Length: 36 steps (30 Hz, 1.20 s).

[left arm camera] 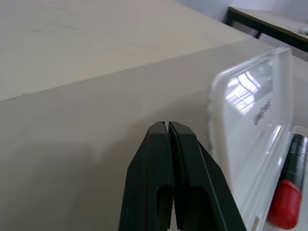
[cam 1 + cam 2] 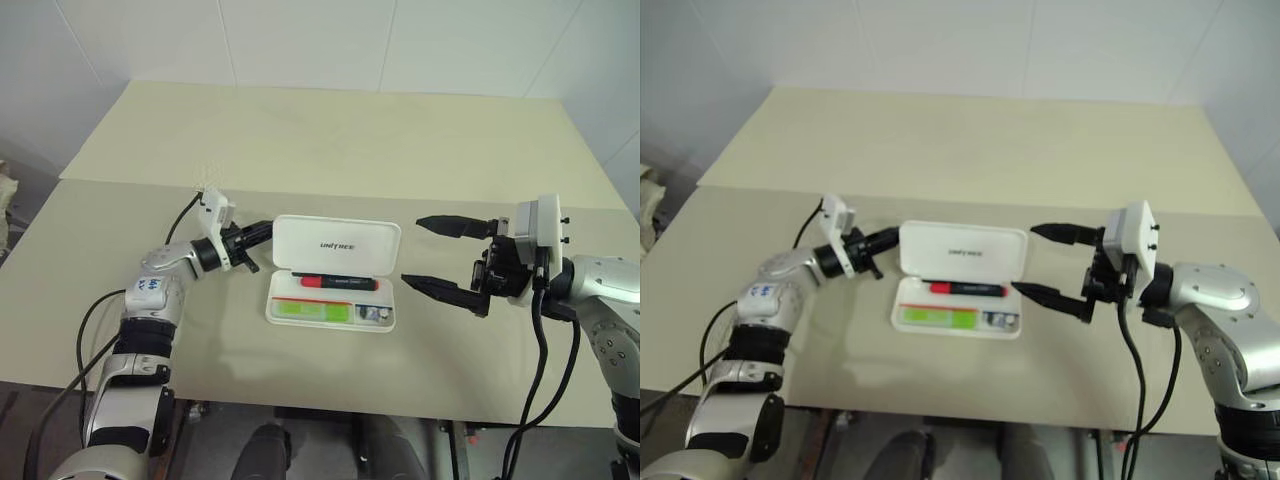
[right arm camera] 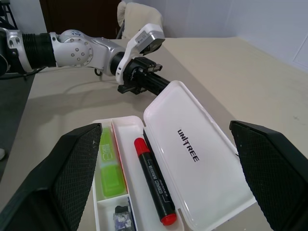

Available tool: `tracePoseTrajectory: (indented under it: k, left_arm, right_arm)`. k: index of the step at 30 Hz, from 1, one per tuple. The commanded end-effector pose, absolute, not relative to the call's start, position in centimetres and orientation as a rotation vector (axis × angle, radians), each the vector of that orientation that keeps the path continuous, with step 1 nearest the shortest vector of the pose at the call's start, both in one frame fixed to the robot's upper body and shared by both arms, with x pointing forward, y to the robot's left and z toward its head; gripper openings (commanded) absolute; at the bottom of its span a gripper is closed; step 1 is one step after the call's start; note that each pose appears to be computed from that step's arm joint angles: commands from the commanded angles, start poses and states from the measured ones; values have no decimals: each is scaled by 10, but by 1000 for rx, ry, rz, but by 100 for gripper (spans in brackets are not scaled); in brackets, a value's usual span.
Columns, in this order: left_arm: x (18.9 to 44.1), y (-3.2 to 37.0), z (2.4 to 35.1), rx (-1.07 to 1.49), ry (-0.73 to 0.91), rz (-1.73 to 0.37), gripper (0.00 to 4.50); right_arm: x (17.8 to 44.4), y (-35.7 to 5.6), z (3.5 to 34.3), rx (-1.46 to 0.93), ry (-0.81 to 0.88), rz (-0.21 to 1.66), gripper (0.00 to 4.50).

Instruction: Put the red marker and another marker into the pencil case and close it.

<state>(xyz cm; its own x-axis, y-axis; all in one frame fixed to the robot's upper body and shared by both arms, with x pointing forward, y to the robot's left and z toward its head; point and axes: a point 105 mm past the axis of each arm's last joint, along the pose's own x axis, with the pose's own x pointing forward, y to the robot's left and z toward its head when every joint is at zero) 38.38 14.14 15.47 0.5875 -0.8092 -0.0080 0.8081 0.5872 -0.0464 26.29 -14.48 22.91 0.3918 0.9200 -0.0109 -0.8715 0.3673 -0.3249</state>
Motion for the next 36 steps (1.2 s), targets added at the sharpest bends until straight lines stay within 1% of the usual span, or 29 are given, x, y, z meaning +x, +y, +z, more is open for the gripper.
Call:
tracePoseTrajectory:
  k: [1,4,6,8,11,14,17,21,26,30,36]
  left_arm:
    - [379,132,176,9,-57,-1016,3]
    - [370,127,179,27,-83,-1080,3]
    - [359,126,181,43,-96,-1145,3]
    - [345,127,181,84,-93,-1219,3]
    - [333,130,179,155,-68,-1284,3]
    - [325,131,177,231,-46,-1338,3]
    - [322,130,177,263,-40,-1368,3]
    - [310,113,177,323,-32,-1477,3]
    - [294,94,160,353,94,-1571,3]
    - [287,92,139,385,205,-1579,3]
    - [283,92,116,398,311,-1557,3]
  right_arm:
    - [259,-143,235,-318,-229,1154,450]
    - [259,-143,234,-317,-230,1150,450]
    - [259,-144,233,-319,-230,1147,450]
    - [259,-145,232,-322,-229,1141,450]
    - [259,-145,232,-322,-229,1138,450]
    - [259,-144,231,-319,-229,1134,450]
    - [260,-143,230,-318,-230,1133,450]
    - [260,-143,229,-318,-230,1127,450]
    - [260,-144,230,-321,-231,1106,450]
    - [259,-144,230,-320,-233,1091,450]
    - [257,-144,230,-313,-239,1069,450]
